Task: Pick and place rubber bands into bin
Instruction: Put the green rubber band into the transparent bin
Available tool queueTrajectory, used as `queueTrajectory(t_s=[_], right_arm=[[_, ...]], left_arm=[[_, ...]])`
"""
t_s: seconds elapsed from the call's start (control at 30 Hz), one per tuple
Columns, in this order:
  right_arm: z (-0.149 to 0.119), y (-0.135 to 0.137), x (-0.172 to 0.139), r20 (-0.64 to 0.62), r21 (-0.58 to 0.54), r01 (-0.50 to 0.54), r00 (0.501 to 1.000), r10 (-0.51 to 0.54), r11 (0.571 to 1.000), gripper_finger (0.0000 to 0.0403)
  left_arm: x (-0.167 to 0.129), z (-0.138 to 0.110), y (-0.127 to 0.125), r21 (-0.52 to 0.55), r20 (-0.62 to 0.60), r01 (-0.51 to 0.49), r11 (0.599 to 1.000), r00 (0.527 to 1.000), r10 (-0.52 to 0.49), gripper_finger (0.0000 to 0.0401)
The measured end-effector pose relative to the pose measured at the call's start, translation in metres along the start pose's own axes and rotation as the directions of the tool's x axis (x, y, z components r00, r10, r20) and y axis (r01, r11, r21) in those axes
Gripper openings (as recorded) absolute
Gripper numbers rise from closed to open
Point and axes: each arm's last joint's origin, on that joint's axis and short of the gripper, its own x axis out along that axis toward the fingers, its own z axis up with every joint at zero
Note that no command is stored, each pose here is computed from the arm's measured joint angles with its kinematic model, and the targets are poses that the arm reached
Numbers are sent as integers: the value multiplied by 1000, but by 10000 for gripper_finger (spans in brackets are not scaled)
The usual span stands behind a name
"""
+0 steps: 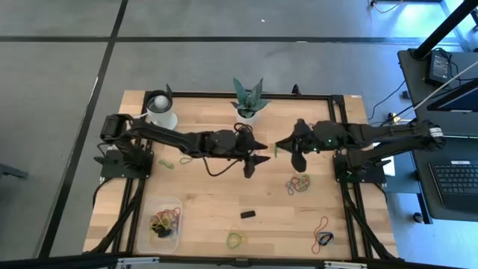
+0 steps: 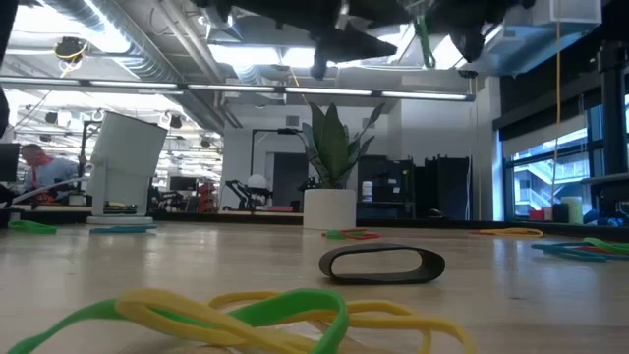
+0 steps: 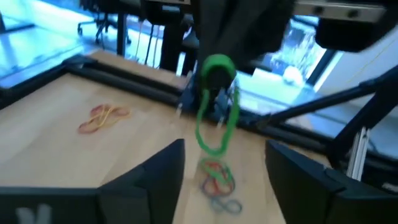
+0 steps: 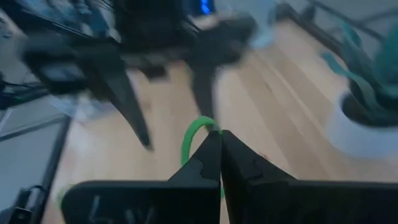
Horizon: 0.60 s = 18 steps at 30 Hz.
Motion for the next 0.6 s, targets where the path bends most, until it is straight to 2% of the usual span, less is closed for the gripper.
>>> queueTrajectory(t_s=[0.13, 0.37, 0.47, 0.6], right_arm=[[3, 8, -1, 49, -26, -44, 998, 45, 999, 0], [4, 9, -1, 62, -40, -45, 997, 48, 998, 0], [4, 9, -1, 62, -40, -45, 997, 48, 998, 0], [4, 9, -1, 61, -40, -45, 997, 48, 998, 0]], left_arm=[[14, 4, -3, -9, 77, 27, 1000, 997, -26, 238], [37, 8, -6, 10, 69, 80, 997, 994, -80, 242], [41, 9, -5, 10, 67, 98, 995, 993, -99, 214], [41, 10, -2, 11, 54, 100, 995, 993, -101, 116]])
